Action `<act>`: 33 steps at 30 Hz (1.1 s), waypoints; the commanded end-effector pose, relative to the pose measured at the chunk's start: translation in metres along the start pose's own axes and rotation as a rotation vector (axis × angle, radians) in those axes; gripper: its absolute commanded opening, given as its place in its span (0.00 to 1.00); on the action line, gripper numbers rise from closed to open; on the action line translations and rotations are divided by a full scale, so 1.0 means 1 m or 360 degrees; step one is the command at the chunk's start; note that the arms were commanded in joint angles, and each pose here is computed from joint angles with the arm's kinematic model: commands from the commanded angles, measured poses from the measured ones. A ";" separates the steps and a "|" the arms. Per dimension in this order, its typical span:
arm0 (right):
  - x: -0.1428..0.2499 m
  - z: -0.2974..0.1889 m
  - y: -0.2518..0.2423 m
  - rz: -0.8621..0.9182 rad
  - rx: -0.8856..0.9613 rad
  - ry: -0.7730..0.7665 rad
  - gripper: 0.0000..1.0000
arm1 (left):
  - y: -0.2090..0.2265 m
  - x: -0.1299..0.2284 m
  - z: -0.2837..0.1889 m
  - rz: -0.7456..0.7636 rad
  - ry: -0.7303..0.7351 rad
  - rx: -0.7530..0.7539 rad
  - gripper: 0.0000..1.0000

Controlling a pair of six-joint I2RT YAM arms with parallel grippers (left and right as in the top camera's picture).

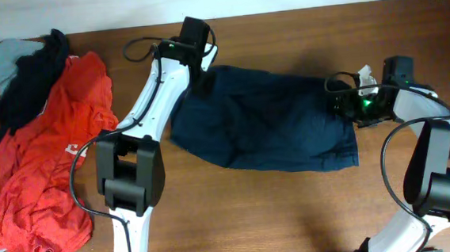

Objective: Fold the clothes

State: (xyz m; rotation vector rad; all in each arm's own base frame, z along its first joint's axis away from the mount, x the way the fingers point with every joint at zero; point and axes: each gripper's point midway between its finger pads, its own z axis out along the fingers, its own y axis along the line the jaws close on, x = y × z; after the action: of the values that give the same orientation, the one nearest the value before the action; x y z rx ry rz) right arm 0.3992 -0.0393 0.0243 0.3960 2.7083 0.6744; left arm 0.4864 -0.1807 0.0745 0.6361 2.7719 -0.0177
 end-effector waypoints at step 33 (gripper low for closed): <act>-0.001 -0.061 -0.038 0.0169 0.0069 0.0121 0.80 | 0.005 0.052 0.073 -0.0242 0.0344 0.0352 0.00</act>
State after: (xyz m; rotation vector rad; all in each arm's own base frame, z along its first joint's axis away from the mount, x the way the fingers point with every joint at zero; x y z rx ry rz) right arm 0.3824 -0.0971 0.0754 0.5321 2.7443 0.6949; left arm 0.4657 -0.1639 0.0045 0.5495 3.0084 -0.3077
